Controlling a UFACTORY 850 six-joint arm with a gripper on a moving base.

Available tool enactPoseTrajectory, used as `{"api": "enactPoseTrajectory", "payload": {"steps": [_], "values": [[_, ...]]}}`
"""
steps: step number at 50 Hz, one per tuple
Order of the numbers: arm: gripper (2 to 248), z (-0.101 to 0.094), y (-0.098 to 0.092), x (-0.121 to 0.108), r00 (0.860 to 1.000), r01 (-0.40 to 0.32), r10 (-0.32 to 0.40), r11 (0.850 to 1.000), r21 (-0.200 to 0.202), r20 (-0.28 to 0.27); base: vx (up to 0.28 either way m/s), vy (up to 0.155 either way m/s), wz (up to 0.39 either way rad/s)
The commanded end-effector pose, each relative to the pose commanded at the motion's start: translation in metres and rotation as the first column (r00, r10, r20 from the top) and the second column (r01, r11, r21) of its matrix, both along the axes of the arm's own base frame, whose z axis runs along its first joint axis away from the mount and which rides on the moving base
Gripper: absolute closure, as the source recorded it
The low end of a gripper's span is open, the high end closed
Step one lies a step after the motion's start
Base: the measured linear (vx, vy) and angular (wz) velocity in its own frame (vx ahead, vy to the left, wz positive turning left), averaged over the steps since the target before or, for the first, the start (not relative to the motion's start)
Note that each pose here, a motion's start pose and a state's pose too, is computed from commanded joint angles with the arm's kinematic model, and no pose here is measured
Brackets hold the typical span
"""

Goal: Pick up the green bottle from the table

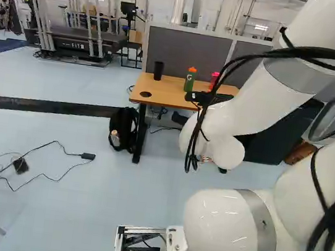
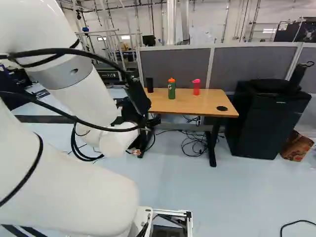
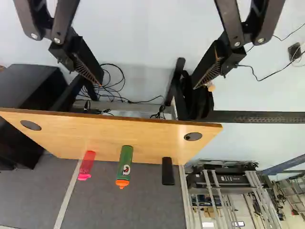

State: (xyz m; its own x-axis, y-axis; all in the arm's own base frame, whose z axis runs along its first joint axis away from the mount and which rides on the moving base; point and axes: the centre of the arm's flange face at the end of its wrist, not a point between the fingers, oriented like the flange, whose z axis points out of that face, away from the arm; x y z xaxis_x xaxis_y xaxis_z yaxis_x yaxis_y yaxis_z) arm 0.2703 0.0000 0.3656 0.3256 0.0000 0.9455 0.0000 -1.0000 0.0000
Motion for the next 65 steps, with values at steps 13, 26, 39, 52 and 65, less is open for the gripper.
{"api": "enactPoseTrajectory", "payload": {"steps": [13,26,39,52,65], "values": [[3,0.0,0.0,0.0,1.0,0.0,0.0,1.0,0.0,0.0,0.172,0.0,-0.009],[3,0.0,0.0,0.0,1.0,0.0,0.0,1.0,0.0,0.0,0.18,-0.001,-0.01],[3,0.0,0.0,0.0,1.0,0.0,0.0,1.0,0.0,0.0,0.179,-0.004,-0.01],[3,0.0,0.0,0.0,1.0,0.0,0.0,1.0,0.0,0.0,0.176,-0.003,-0.01],[3,0.0,0.0,0.0,1.0,0.0,0.0,1.0,0.0,0.0,0.179,-0.003,-0.012]]}}
